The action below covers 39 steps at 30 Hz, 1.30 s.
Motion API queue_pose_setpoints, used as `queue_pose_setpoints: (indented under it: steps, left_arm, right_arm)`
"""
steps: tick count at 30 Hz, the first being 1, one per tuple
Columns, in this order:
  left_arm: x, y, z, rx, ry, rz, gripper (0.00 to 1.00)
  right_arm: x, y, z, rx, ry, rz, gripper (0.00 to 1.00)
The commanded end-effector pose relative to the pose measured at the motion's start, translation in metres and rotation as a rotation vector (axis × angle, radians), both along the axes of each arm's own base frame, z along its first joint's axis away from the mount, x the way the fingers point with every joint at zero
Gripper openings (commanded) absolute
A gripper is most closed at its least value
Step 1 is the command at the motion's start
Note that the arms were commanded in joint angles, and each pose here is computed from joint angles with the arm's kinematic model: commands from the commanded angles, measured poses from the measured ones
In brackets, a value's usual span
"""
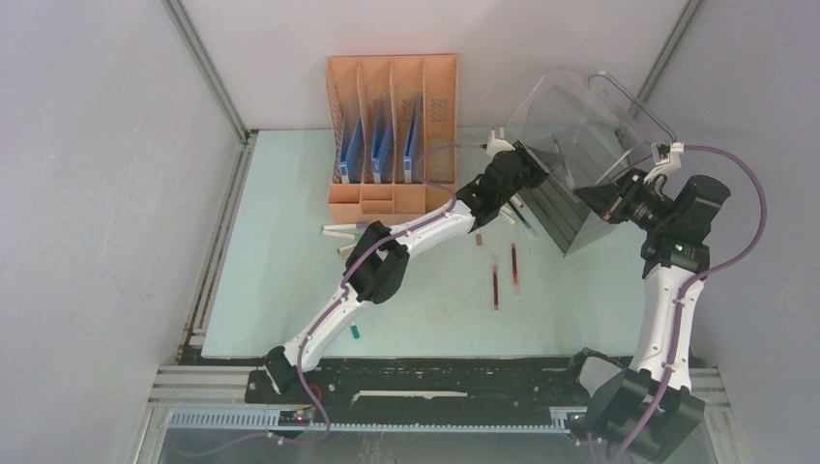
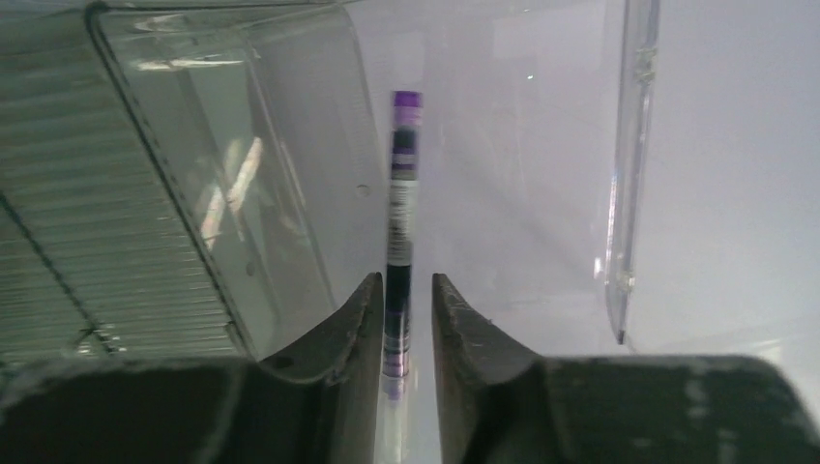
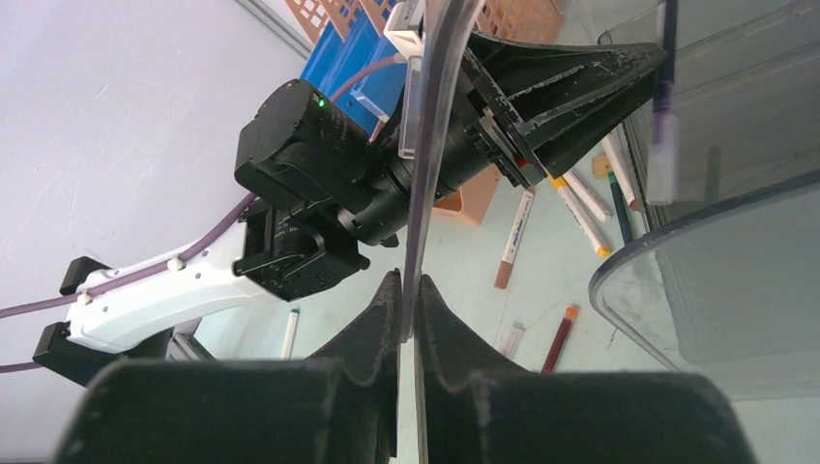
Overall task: Organize the desk
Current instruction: Place the stationery in the storage box.
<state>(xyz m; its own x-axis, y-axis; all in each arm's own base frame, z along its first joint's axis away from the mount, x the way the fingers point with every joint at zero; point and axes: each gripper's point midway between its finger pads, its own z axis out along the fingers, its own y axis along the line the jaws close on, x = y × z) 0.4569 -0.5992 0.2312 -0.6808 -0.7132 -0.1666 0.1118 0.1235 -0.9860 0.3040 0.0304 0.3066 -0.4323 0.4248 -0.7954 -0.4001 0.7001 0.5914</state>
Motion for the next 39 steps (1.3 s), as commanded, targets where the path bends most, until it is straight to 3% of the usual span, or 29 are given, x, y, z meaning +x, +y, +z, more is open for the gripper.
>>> queue_pose_setpoints:
  steps: [1,4,8,15,23,28,39]
  left_arm:
    - [0.001,0.004,0.024,0.012,-0.041,0.035,0.34]
    - [0.0,0.003,0.03,0.007,-0.064,0.03,0.41]
    - [-0.001,0.003,0.031,0.006,-0.075,0.023,0.4]
    - [-0.006,0.008,0.038,0.013,-0.109,0.018,0.3]
    - [-0.023,0.03,0.061,0.035,-0.225,0.026,0.28]
    - [-0.036,0.045,0.072,0.036,-0.303,0.024,0.3]
    - [-0.068,0.097,0.044,0.166,-0.449,0.042,0.41]
  right_arm:
    - [-0.015,0.017,0.023,-0.035,-0.093,0.094,0.1]
    - [-0.015,0.017,0.023,-0.037,-0.094,0.092,0.1]
    - [-0.015,0.017,0.023,-0.04,-0.095,0.09,0.1]
    - [-0.015,0.016,0.023,-0.042,-0.096,0.088,0.1]
    - [-0.015,0.017,0.023,-0.046,-0.098,0.089,0.1]
    - [-0.015,0.017,0.022,-0.049,-0.099,0.089,0.1]
    - [-0.015,0.017,0.022,-0.054,-0.101,0.09,0.1]
